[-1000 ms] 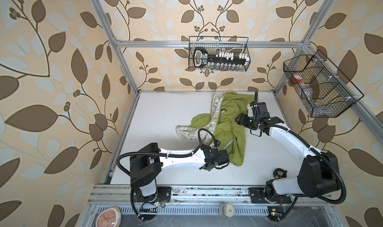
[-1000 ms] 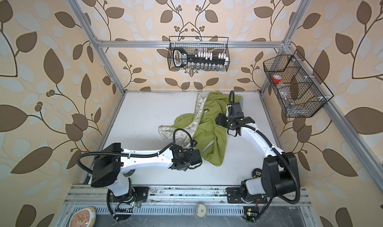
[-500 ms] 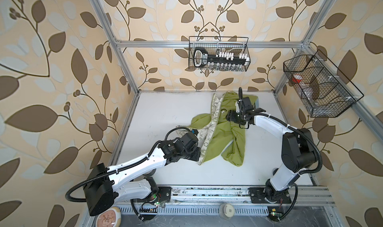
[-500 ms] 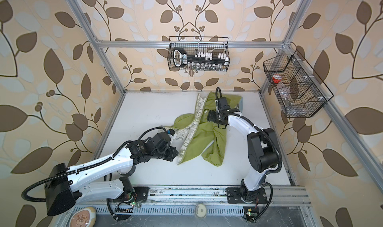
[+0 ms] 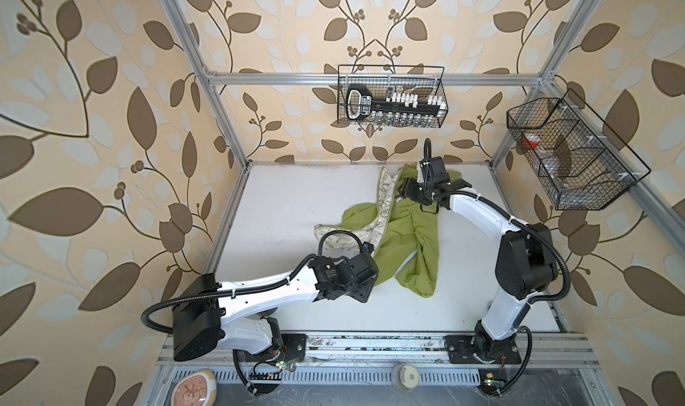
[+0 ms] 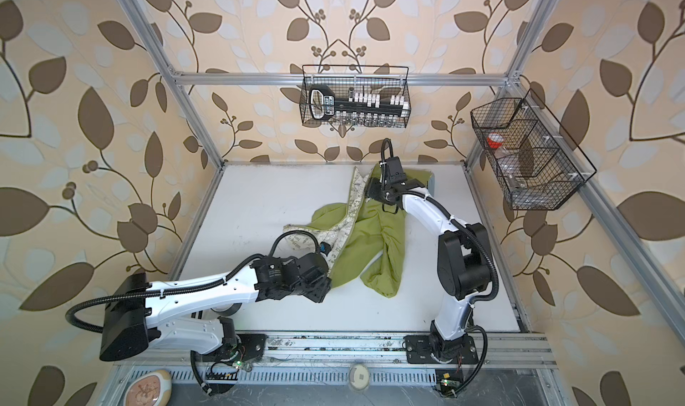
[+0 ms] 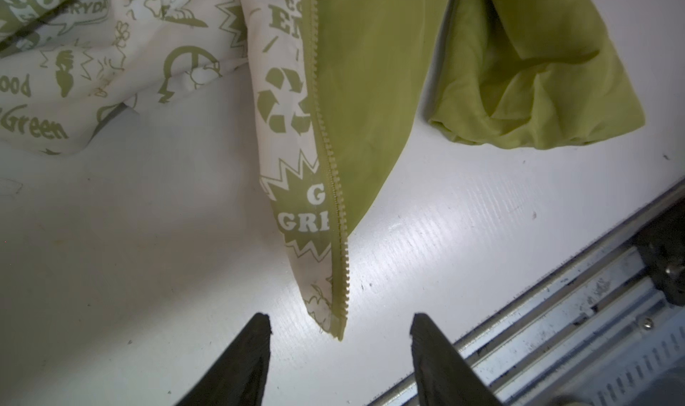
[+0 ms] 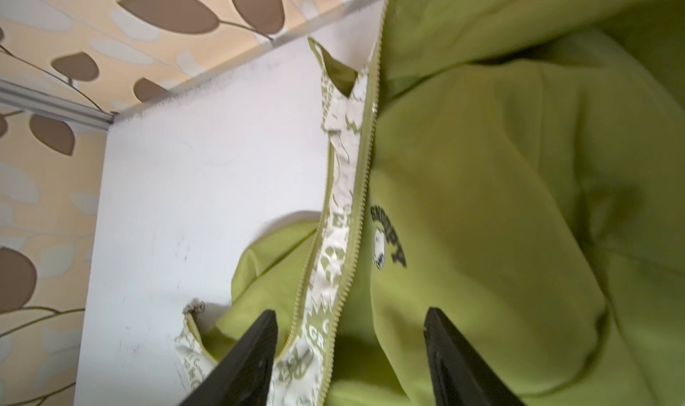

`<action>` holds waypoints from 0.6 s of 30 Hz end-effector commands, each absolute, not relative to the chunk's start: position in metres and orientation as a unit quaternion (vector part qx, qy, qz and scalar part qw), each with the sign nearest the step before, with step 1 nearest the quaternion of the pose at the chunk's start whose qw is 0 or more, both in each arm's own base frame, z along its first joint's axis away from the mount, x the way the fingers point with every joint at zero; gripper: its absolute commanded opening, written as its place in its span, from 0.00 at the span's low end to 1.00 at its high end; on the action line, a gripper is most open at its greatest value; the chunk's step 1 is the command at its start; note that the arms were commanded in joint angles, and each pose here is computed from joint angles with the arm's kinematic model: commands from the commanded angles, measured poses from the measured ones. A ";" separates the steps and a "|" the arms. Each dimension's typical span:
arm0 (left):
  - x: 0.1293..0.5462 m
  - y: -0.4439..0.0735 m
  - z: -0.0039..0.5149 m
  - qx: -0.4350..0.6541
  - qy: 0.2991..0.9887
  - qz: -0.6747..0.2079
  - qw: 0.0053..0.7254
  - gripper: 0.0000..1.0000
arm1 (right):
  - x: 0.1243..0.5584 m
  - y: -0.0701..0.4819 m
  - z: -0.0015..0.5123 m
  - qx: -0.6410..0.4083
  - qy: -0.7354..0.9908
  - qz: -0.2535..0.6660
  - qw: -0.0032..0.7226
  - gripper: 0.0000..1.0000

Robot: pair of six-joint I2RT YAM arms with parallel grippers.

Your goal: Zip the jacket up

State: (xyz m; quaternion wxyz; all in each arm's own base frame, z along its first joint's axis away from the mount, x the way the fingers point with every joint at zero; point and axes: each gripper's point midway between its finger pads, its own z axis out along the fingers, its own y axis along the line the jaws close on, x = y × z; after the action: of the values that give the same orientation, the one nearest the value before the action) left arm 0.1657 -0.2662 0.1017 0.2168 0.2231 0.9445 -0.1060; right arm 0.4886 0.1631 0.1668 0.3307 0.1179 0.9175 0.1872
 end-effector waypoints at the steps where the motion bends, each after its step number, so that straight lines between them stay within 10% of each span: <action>1: 0.180 -0.248 0.097 0.222 0.944 -0.017 0.242 0.61 | 0.512 0.163 0.161 0.155 0.910 0.190 0.334 0.63; 18: 0.172 -0.253 0.078 0.229 0.945 -0.034 0.230 0.63 | 0.594 0.151 0.131 0.209 0.891 0.181 0.360 0.38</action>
State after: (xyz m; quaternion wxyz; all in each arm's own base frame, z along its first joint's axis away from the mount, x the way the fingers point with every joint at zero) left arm 0.1748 -0.2532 0.0746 0.2243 0.2280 0.9471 -0.0282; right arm 0.5830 0.1485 0.1402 0.3592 0.2035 0.8932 0.1784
